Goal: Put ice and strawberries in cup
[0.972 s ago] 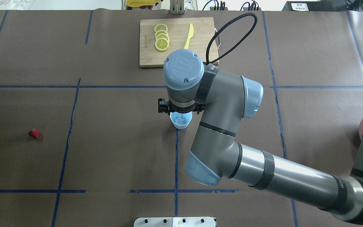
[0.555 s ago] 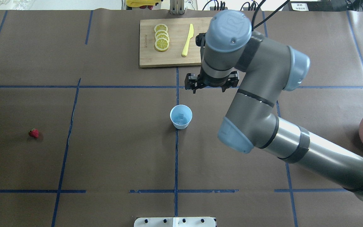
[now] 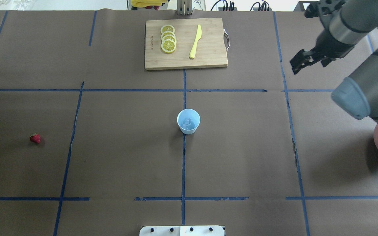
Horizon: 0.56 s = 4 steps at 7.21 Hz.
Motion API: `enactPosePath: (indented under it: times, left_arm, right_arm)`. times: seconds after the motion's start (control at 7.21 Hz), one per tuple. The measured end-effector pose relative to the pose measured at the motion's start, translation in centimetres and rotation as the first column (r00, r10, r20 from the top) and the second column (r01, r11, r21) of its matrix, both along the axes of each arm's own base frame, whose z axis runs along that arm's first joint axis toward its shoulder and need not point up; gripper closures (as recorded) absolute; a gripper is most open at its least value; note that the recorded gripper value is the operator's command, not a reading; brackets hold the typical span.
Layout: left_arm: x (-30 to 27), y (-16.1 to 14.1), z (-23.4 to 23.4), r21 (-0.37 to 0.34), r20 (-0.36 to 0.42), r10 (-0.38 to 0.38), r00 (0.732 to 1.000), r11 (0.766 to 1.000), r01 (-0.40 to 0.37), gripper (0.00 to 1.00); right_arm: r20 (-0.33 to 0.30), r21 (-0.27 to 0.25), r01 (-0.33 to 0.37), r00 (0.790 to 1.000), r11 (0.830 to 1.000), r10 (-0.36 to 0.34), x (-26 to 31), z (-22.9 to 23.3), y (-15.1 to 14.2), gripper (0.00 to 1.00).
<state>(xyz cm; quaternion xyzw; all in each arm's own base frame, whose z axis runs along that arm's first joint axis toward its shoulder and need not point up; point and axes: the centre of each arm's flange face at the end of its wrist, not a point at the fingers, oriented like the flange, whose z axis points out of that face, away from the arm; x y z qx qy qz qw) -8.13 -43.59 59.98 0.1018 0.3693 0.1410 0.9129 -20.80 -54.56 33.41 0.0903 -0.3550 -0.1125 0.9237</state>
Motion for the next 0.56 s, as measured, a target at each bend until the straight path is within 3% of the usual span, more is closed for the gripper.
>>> enactPosePath:
  times: [0.28,0.56]
  left_arm:
    - [0.0,-0.2,-0.3,0.039,0.002,0.001,1.0,0.999,-0.001,0.0]
    - [0.0,-0.2,-0.6,0.05,0.002,0.001,1.0,0.999,-0.001,0.0]
  right_arm:
    - [-0.033,0.049,0.088,0.996,0.995,-0.086,10.9,8.5,0.7,0.01]
    - [-0.072,0.071,0.16,0.985,0.985,-0.155,20.7,17.4,4.6,0.01]
